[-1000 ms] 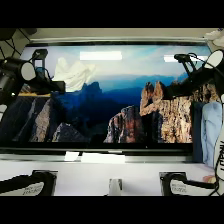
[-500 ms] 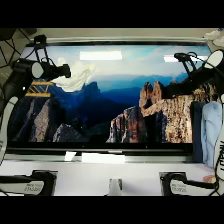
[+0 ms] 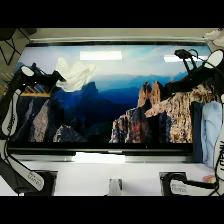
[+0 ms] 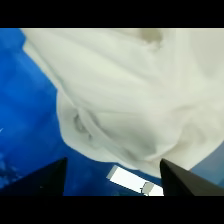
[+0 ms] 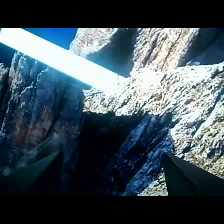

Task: Fold the shirts.

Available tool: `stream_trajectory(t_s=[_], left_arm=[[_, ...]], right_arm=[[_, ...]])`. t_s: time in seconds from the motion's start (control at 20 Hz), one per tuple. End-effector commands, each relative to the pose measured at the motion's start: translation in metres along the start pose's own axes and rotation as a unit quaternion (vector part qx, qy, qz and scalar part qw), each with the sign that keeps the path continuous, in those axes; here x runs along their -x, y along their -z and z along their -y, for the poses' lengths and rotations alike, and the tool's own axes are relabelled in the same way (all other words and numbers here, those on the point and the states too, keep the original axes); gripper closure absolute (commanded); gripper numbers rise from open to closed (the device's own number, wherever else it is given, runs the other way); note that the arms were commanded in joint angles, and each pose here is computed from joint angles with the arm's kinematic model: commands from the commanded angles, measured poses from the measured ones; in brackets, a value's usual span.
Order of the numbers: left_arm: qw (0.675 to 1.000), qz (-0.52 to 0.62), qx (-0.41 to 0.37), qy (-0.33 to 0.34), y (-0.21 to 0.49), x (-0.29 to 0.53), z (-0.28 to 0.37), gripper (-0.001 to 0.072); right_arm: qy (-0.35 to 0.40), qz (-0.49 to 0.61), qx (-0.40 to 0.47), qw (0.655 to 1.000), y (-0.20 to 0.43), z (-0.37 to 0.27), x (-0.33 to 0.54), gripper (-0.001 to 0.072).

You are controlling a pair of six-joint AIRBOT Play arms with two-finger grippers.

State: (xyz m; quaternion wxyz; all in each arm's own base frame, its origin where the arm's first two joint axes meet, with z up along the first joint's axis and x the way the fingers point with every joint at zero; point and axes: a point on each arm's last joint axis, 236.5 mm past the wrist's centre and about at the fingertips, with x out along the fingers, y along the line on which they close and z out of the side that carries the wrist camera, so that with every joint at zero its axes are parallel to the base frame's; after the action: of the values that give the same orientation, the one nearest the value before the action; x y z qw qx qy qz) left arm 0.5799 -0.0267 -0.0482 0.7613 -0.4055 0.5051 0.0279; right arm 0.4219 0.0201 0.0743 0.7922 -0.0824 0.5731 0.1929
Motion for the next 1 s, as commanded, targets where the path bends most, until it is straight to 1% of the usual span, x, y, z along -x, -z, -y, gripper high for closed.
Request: stream_trajectory(t_s=[0.0,0.1,0.15,0.2,0.25,0.3,0.35,0.45,0.55,0.6,0.65,0.75,0.8,0.85,0.9,0.95], left_arm=[[0.999,0.012,0.007,0.044,-0.004,-0.029,0.013,0.0045],[0.998,0.019,0.003,0.064,0.003,-0.043,0.030,0.0046],[0.998,0.021,0.001,0.066,0.006,-0.049,0.034,0.0065],[0.997,0.023,-0.004,0.067,0.008,-0.052,0.037,0.0352],[0.997,0.026,-0.008,0.070,0.009,-0.051,0.043,0.0672],[0.997,0.032,-0.014,0.076,0.007,-0.044,0.050,0.0671],[0.995,0.043,-0.044,0.085,0.005,-0.030,0.063,0.0671],[0.977,0.083,-0.161,0.113,0.003,0.019,0.110,0.0672],[0.933,0.134,-0.299,0.151,0.022,0.097,0.178,0.0672],[0.903,0.162,-0.355,0.178,0.043,0.148,0.216,0.0672],[0.877,0.189,-0.390,0.207,0.067,0.197,0.249,0.0671],[0.824,0.235,-0.434,0.277,0.131,0.302,0.304,0.0672],[0.803,0.244,-0.447,0.310,0.163,0.344,0.320,0.0672],[0.787,0.245,-0.449,0.344,0.198,0.381,0.331,0.0672],[0.778,0.240,-0.456,0.361,0.226,0.404,0.334,0.0672],[0.778,0.231,-0.464,0.355,0.248,0.416,0.330,0.0672]], right_arm=[[-0.007,0.009,0.006,1.000,-0.004,-0.004,0.000,0.0035],[-0.022,0.015,0.012,1.000,-0.007,-0.011,0.001,0.0036],[-0.030,0.019,0.016,0.999,-0.009,-0.015,0.001,0.0037],[-0.038,0.020,0.021,0.999,-0.009,-0.018,0.001,0.0037],[-0.041,0.019,0.024,0.999,-0.009,-0.020,0.001,0.0037],[-0.043,0.016,0.030,0.999,-0.007,-0.022,0.003,0.0037],[-0.041,0.015,0.036,0.998,-0.006,-0.022,0.005,0.0037],[-0.015,0.033,0.051,0.998,-0.009,-0.016,0.019,0.0041],[0.028,0.083,0.062,0.994,-0.022,-0.011,0.051,0.0055],[0.052,0.117,0.068,0.989,-0.029,-0.010,0.073,0.0055],[0.077,0.153,0.074,0.982,-0.036,-0.011,0.099,0.0055],[0.130,0.225,0.087,0.962,-0.039,-0.018,0.161,0.0055],[0.152,0.253,0.093,0.951,-0.034,-0.025,0.191,0.0054],[0.165,0.277,0.099,0.942,-0.028,-0.034,0.216,0.0054],[0.175,0.295,0.103,0.933,-0.021,-0.042,0.235,0.0053],[0.182,0.308,0.108,0.928,-0.011,-0.051,0.252,0.0053]])
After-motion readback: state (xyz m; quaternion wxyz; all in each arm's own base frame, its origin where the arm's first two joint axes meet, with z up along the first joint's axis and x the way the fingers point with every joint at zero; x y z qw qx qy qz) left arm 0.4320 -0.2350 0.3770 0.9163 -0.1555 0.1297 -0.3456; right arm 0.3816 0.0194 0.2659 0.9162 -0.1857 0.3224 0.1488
